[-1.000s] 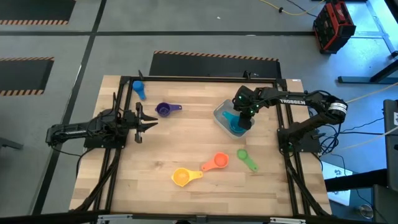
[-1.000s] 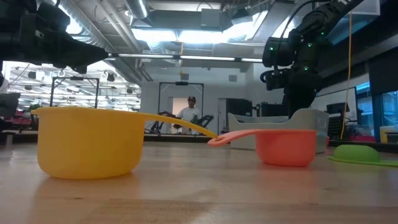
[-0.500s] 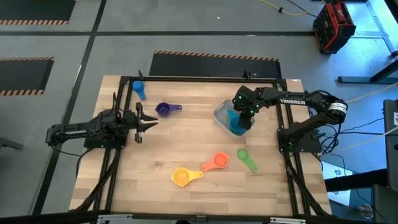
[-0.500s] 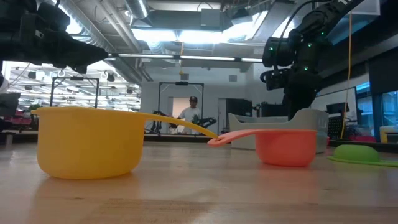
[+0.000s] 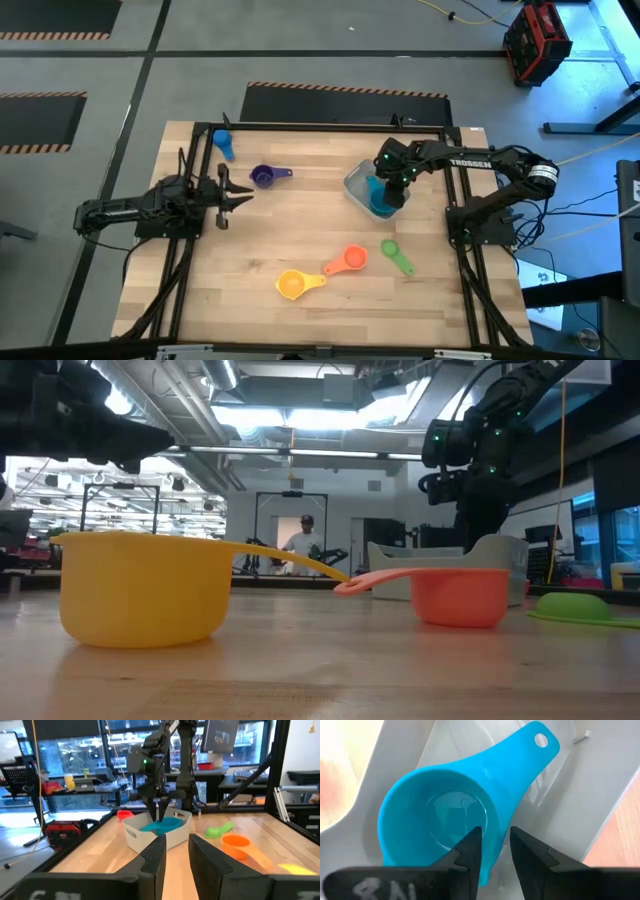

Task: Nest measuring cups in basket
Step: Stack the yellow measuring cup on top of the light blue measuring cup in the bin

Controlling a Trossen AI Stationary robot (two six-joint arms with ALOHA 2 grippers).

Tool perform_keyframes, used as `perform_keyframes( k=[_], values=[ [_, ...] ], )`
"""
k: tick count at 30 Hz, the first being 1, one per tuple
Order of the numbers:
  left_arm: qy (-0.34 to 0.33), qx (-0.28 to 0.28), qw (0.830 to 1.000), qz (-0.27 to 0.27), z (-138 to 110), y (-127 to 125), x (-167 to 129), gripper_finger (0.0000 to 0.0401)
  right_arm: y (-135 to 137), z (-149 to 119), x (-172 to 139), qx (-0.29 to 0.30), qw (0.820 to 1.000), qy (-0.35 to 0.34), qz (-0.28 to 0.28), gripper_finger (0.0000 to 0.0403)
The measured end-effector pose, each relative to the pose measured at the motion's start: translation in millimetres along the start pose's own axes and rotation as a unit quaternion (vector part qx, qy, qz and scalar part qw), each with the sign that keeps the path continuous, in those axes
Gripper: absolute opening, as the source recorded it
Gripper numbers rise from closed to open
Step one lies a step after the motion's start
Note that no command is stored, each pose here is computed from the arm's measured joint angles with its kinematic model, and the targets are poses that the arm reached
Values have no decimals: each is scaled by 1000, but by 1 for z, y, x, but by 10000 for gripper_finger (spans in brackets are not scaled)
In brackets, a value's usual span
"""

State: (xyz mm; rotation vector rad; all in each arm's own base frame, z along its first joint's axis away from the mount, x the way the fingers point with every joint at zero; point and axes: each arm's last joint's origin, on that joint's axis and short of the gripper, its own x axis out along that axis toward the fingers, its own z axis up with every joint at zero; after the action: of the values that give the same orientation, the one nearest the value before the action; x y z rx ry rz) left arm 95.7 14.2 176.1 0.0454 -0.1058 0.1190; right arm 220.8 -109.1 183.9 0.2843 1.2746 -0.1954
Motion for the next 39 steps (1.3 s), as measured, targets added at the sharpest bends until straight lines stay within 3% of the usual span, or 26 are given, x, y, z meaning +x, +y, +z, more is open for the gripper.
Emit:
perform_keyframes(
  k=[5,14,20,29,39],
  values=[
    [-30,1,1000,1,6,0,0,76,3,5,-22,-1,1000,-14,-2,107],
    [-93,-1,996,3,18,1,-2,76,12,2,-81,-3,994,-106,-7,107],
    [-126,-47,991,-3,27,1,-1,76,17,-7,-104,5,988,-157,-7,107],
    [-89,-50,994,-33,61,1,17,76,18,-7,-111,-3,982,-188,-11,107],
    [9,-87,993,-79,98,2,68,76,18,-4,-113,-6,979,-203,-14,107]
  ],
)
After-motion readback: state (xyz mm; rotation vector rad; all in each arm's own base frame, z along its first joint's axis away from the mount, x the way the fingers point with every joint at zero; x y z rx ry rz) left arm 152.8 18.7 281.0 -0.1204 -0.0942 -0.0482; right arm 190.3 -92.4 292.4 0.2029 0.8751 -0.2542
